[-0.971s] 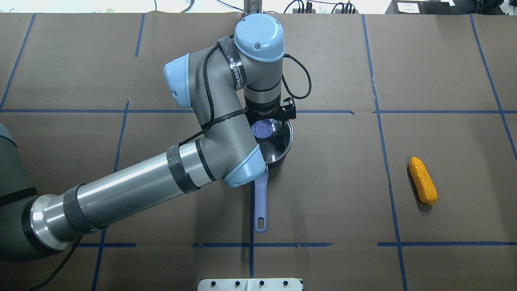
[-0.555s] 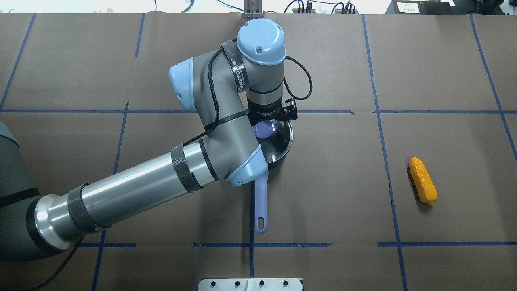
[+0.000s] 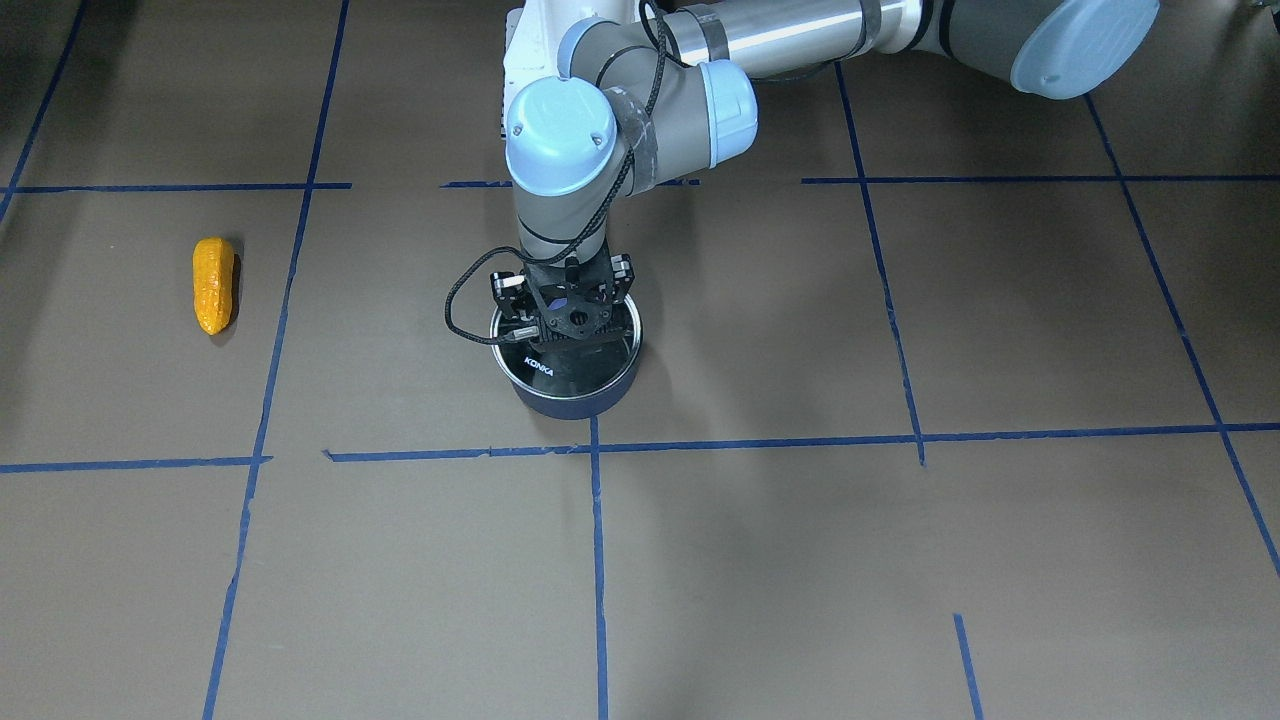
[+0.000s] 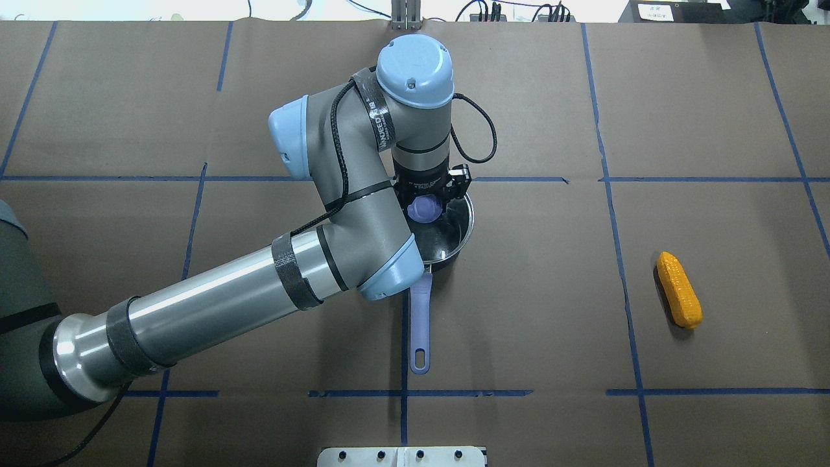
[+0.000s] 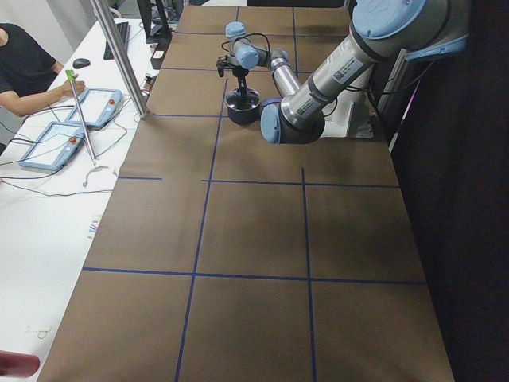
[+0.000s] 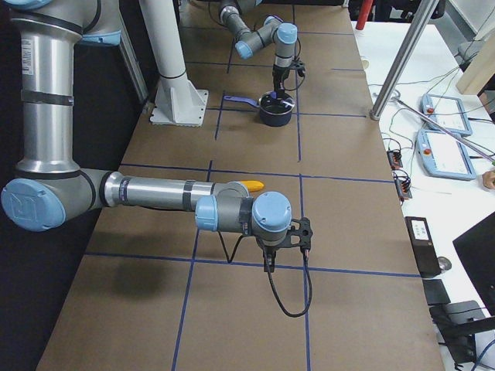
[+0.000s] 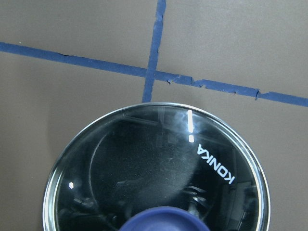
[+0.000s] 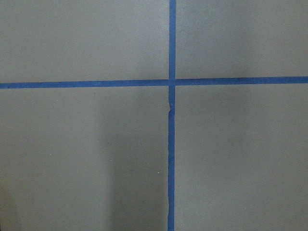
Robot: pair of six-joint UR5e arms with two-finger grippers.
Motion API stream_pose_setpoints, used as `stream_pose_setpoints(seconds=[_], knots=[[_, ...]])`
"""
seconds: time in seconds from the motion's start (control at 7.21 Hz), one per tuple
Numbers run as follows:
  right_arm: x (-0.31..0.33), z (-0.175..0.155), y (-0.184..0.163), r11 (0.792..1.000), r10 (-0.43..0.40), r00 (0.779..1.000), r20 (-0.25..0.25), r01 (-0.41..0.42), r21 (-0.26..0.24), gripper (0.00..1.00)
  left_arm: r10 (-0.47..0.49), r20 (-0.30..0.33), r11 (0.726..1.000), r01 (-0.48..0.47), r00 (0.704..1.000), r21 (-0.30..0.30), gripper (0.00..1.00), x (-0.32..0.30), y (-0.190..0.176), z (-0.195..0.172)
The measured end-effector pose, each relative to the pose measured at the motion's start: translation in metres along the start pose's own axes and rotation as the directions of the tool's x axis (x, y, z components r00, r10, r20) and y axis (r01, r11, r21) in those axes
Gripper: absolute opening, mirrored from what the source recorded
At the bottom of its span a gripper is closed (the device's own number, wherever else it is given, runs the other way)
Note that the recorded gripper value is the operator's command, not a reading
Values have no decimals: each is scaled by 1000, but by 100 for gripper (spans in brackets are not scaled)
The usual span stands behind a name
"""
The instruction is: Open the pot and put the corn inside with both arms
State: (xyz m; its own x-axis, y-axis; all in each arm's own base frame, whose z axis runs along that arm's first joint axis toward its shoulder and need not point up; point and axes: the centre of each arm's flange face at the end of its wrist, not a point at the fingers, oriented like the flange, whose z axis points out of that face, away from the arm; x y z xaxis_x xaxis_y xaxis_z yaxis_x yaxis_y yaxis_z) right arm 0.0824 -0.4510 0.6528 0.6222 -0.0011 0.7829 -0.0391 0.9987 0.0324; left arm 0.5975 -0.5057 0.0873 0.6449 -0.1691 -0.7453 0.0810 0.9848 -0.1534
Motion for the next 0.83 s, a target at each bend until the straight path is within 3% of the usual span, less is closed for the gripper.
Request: stream_pose_setpoints(seconds=[0.55, 0.83], knots=[[-8, -7, -7, 1000, -17, 1000, 1, 17, 16, 100, 8, -39, 1000, -8, 999, 17, 13, -21, 18, -44], [-14, -12, -11, 999, -33, 999, -2, 33, 26, 100, 1, -40, 999, 0, 999, 33, 13, -57, 11, -51]])
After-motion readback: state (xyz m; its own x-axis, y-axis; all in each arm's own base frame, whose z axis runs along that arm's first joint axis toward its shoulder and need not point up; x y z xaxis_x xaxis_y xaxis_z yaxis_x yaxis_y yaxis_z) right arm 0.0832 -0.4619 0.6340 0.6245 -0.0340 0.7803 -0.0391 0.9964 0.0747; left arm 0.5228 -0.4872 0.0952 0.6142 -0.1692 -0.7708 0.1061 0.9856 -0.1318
